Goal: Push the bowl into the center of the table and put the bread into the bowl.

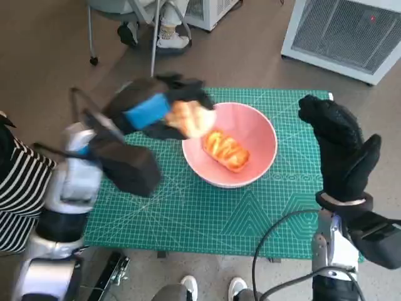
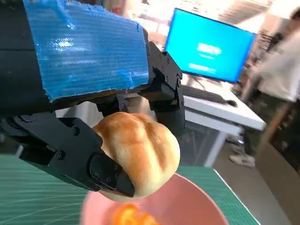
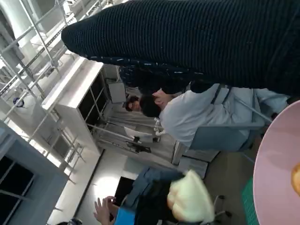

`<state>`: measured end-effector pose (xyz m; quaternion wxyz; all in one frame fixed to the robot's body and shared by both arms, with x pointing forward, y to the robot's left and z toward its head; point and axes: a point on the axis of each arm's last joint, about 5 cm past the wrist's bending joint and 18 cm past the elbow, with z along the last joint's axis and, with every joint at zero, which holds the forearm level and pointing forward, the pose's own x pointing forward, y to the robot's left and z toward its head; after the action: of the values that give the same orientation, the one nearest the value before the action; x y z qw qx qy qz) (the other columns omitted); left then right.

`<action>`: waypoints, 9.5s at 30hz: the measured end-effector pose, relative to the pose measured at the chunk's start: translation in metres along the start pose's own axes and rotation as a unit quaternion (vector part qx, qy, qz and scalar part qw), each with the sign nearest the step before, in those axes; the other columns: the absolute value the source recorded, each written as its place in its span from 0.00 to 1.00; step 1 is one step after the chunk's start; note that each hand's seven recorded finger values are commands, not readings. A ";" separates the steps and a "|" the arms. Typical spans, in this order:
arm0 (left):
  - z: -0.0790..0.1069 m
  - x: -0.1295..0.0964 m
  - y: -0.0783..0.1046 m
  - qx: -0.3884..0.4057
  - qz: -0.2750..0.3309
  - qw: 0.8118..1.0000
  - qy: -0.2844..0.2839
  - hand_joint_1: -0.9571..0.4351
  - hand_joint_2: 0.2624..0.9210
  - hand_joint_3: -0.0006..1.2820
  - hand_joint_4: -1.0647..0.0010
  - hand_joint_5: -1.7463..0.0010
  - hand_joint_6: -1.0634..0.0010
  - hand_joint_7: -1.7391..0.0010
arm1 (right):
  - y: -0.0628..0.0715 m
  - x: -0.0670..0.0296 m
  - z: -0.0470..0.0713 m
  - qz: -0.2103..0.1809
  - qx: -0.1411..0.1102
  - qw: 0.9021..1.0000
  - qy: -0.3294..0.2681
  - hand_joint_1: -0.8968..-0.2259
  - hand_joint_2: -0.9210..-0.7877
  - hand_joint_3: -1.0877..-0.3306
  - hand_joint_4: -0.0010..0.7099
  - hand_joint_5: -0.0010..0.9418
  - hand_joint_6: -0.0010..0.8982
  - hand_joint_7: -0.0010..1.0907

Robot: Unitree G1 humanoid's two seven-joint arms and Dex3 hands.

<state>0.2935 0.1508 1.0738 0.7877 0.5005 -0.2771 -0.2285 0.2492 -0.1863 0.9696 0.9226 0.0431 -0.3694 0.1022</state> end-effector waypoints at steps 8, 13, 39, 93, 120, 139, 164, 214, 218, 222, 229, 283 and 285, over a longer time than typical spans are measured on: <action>0.003 0.010 -0.003 0.000 -0.015 1.000 -0.006 0.69 1.00 0.09 0.39 0.30 0.49 0.29 | -0.001 -0.0025 0.002 -0.002 -0.003 1.000 0.000 0.34 0.00 0.47 0.26 0.00 0.12 0.36; 0.000 0.028 -0.017 -0.019 -0.075 0.997 0.006 0.65 0.92 0.11 0.52 0.62 0.58 0.46 | 0.001 -0.0025 0.006 -0.001 -0.002 1.000 -0.009 0.34 0.00 0.47 0.27 0.01 0.12 0.37; -0.010 0.033 -0.042 -0.024 -0.155 0.988 0.001 0.39 0.80 0.00 0.93 1.00 0.83 1.00 | 0.001 -0.0092 0.009 -0.017 -0.005 1.000 0.000 0.34 0.00 0.47 0.28 0.01 0.11 0.38; -0.022 -0.005 -0.067 -0.449 0.186 0.855 -0.180 0.17 1.00 0.39 0.95 0.99 0.95 0.84 | 0.000 0.0501 0.013 0.024 -0.017 0.999 -0.018 0.32 0.00 0.52 0.26 0.00 0.14 0.37; -0.031 -0.010 -0.083 -0.482 0.196 0.838 -0.164 0.20 1.00 0.35 0.98 1.00 1.00 0.77 | 0.002 0.0505 0.009 0.035 -0.018 0.999 -0.014 0.34 0.00 0.50 0.24 0.00 0.12 0.35; -0.034 -0.010 -0.091 -0.476 0.201 0.843 -0.147 0.20 1.00 0.34 0.96 0.99 1.00 0.77 | -0.002 0.0491 0.008 0.033 -0.009 0.999 -0.012 0.33 0.00 0.58 0.25 0.00 0.16 0.36; -0.035 -0.010 -0.091 -0.472 0.200 0.846 -0.147 0.20 1.00 0.34 0.97 1.00 1.00 0.78 | 0.000 0.0476 0.005 0.026 0.000 0.999 -0.018 0.34 0.00 0.59 0.26 0.01 0.18 0.35; -0.050 -0.016 -0.091 -0.485 0.231 0.827 -0.163 0.19 1.00 0.28 0.95 1.00 1.00 0.80 | 0.001 0.0412 -0.009 0.038 0.004 0.999 0.006 0.37 0.00 0.53 0.25 0.00 0.16 0.34; -0.050 -0.017 -0.091 -0.483 0.234 0.828 -0.164 0.19 1.00 0.27 0.95 1.00 1.00 0.80 | 0.003 0.0407 -0.009 0.042 0.000 0.999 0.007 0.39 0.00 0.51 0.25 0.00 0.16 0.33; -0.051 -0.017 -0.090 -0.481 0.236 0.828 -0.164 0.19 1.00 0.25 0.94 0.99 0.99 0.80 | 0.006 0.0401 -0.010 0.048 -0.004 0.999 0.006 0.40 0.00 0.49 0.24 0.00 0.15 0.33; -0.052 -0.019 -0.089 -0.479 0.244 0.828 -0.162 0.19 1.00 0.22 0.92 0.99 0.98 0.79 | 0.009 0.0402 -0.010 0.050 -0.004 0.999 0.000 0.39 0.00 0.47 0.23 0.00 0.15 0.33; -0.051 -0.021 -0.092 -0.459 0.237 0.839 -0.172 0.22 1.00 0.21 0.91 1.00 0.98 0.82 | 0.001 0.0311 -0.008 0.049 -0.013 0.999 -0.004 0.40 0.00 0.48 0.24 0.00 0.15 0.34; -0.051 -0.020 -0.092 -0.459 0.236 0.839 -0.172 0.22 1.00 0.21 0.91 1.00 0.98 0.82 | 0.000 0.0312 -0.007 0.048 -0.014 0.999 -0.004 0.40 0.00 0.48 0.24 0.01 0.15 0.34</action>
<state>0.3049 0.1613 0.9675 0.8970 -0.0463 -0.3813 -0.2188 0.2759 -0.1800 0.9860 0.9156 0.0129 -0.3763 0.1414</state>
